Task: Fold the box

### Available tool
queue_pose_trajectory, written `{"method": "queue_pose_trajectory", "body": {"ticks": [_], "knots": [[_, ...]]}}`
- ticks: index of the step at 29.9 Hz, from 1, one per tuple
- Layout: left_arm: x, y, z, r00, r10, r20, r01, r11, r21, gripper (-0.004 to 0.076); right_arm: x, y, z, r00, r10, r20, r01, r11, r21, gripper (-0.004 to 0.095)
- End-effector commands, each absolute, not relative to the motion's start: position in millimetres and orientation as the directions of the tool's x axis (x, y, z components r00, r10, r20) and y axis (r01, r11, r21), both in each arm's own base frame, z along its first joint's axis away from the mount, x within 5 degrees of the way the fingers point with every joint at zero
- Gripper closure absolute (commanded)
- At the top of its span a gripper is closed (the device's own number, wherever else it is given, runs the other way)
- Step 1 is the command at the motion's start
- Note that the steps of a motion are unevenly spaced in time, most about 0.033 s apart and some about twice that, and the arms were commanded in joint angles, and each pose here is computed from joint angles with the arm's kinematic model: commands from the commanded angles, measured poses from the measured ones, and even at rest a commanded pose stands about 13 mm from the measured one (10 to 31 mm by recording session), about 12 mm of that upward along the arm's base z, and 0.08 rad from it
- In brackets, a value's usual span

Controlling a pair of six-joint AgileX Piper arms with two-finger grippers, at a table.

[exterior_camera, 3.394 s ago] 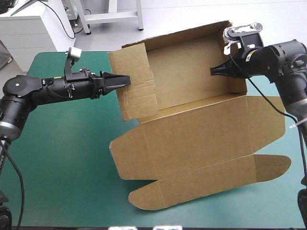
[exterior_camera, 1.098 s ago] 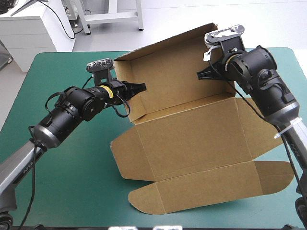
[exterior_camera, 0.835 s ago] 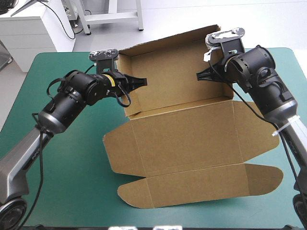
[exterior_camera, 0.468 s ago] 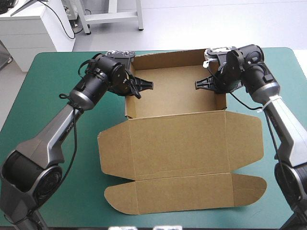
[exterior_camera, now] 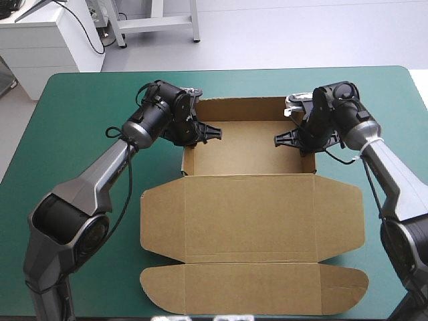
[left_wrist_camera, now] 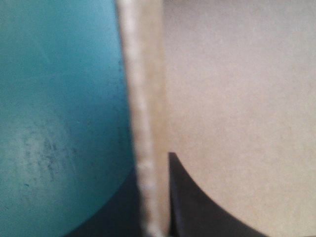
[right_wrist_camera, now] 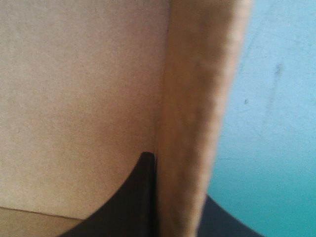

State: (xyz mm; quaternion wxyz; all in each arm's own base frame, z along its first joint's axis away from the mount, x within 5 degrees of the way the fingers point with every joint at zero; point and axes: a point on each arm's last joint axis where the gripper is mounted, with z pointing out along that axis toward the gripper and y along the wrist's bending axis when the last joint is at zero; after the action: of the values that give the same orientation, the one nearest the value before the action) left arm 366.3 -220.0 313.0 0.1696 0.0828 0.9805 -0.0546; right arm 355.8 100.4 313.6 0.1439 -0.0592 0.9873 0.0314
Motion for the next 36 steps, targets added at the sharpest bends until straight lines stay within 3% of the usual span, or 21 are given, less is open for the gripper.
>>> {"method": "queue_pose_trajectory", "body": {"ticks": [1,6,10,13,16,18,22,25,29,33,36], "knots": [[355,-219,336,-0.914,0.173,-0.367,0.216,0.973,-0.078,0.0731,341,103,334,-0.937,-0.154,-0.312,-0.192,0.977,0.092,0.0929],[357,-220,326,-0.920,0.190,-0.343,0.224,0.972,-0.064,0.0731,344,104,329,-0.939,-0.165,-0.301,-0.199,0.976,0.086,0.0929],[359,-226,316,-0.905,0.284,-0.316,0.318,0.946,-0.060,0.0731,349,105,319,-0.947,-0.167,-0.274,-0.196,0.977,0.082,0.0927],[359,-228,311,-0.910,0.286,-0.300,0.322,0.944,-0.076,0.0730,353,107,310,-0.953,-0.168,-0.251,-0.194,0.977,0.084,0.0894],[360,-230,308,-0.909,0.295,-0.294,0.331,0.940,-0.079,0.0701,355,107,308,-0.955,-0.169,-0.245,-0.195,0.977,0.083,0.0794],[360,-230,307,-0.910,0.295,-0.292,0.330,0.940,-0.079,0.0649,355,107,308,-0.955,-0.169,-0.245,-0.195,0.977,0.083,0.0670],[360,-230,307,-0.909,0.297,-0.292,0.333,0.940,-0.079,0.0493,355,107,308,-0.955,-0.166,-0.245,-0.192,0.978,0.084,0.0383],[362,-227,308,-0.901,0.310,-0.304,0.336,0.941,-0.036,0.0375,355,107,308,-0.962,-0.127,-0.241,-0.153,0.984,0.095,0.0271],[365,-223,324,-0.879,0.312,-0.361,0.334,0.942,0.001,0.0332,356,104,314,-0.956,-0.128,-0.266,-0.150,0.986,0.066,0.0272],[367,-219,356,-0.833,0.303,-0.463,0.328,0.944,0.027,0.0334,359,102,342,-0.927,-0.096,-0.361,-0.125,0.990,0.059,0.0272],[364,-209,385,-0.778,0.302,-0.551,0.304,0.948,0.091,0.0388,357,98,368,-0.896,-0.064,-0.438,-0.095,0.994,0.049,0.0272]]}}
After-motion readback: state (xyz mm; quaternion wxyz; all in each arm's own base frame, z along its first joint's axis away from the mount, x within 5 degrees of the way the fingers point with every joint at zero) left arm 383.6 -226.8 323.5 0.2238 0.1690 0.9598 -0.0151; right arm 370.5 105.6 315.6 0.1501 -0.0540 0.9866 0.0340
